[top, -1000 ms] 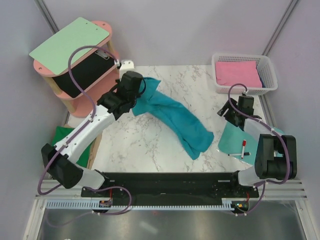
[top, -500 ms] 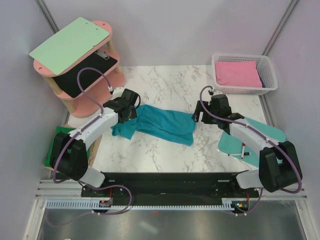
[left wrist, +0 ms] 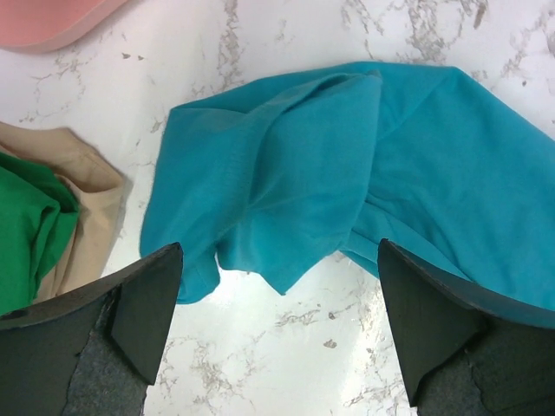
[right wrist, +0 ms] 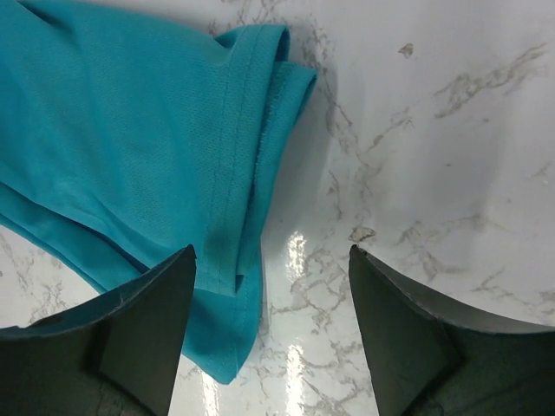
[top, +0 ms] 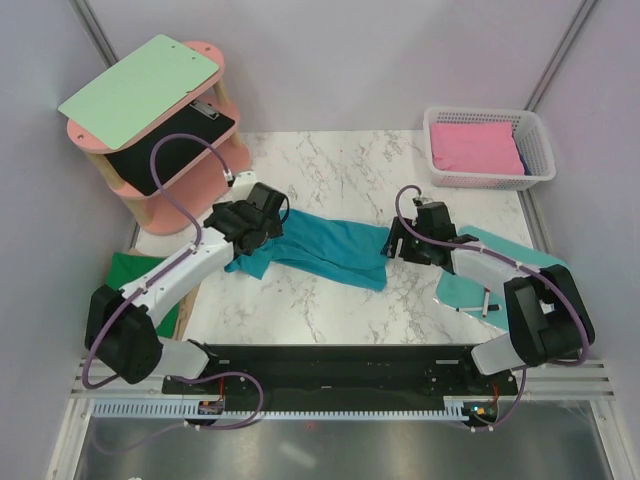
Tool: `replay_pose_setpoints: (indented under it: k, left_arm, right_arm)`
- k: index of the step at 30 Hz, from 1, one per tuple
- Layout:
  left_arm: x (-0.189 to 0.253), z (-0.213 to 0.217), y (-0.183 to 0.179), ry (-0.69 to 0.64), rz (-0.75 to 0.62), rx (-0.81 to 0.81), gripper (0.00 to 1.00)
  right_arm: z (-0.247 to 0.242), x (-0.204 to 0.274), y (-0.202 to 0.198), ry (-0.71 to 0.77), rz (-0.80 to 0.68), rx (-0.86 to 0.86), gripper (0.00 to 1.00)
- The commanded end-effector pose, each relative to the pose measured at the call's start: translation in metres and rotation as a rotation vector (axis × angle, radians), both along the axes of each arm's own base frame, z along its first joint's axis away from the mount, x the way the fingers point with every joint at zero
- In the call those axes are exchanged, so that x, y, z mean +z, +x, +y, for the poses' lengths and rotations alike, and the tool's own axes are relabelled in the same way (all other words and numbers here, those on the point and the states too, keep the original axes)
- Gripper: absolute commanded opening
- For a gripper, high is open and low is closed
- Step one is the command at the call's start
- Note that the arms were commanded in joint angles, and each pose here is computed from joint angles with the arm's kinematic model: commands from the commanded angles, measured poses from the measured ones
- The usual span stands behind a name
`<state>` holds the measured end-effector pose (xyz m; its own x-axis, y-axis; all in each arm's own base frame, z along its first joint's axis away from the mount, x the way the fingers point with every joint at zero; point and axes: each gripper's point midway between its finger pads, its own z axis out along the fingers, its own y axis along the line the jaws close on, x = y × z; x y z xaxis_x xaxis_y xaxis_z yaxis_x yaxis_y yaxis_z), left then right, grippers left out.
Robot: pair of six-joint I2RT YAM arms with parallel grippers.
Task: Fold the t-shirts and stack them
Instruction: Flatten out the tshirt
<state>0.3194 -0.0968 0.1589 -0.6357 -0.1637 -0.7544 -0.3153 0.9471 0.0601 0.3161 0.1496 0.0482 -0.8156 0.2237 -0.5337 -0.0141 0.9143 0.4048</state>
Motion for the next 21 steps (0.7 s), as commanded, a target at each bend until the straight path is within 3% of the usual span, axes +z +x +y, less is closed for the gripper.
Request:
replay_pose_setpoints:
  k: [1,3,6,7,10,17,21]
  left_arm:
    - [0.001,-0.022,0.010,0.043,-0.029,-0.027,1.00]
    - [-0.003,-0.035,0.014,0.066,-0.020,-0.054,1.00]
    - [-0.018,-0.051,0.020,0.095,0.018,-0.082,1.00]
    - [-0.026,-0.053,0.021,0.112,0.037,-0.086,1.00]
    - [-0.032,-0.058,0.026,0.135,0.046,-0.088,1.00]
    - [-0.048,-0.044,0.050,0.251,0.072,-0.021,0.98]
    - [-0.062,-0.032,0.067,0.299,0.102,0.022,0.89]
  right_arm:
    - [0.026,0.009,0.013,0.105,-0.062,0.013,0.76]
    - [0.035,0.007,0.012,0.124,-0.056,0.023,0.72]
    - [0.049,0.003,0.011,0.147,-0.039,0.052,0.45]
    - [0.053,0.002,0.011,0.155,-0.040,0.061,0.22]
    - [0.059,0.008,0.009,0.155,-0.059,0.080,0.01]
    - [0.054,0.031,0.013,0.135,-0.118,0.074,0.00]
    - [0.054,0.038,0.015,0.132,-0.140,0.072,0.00]
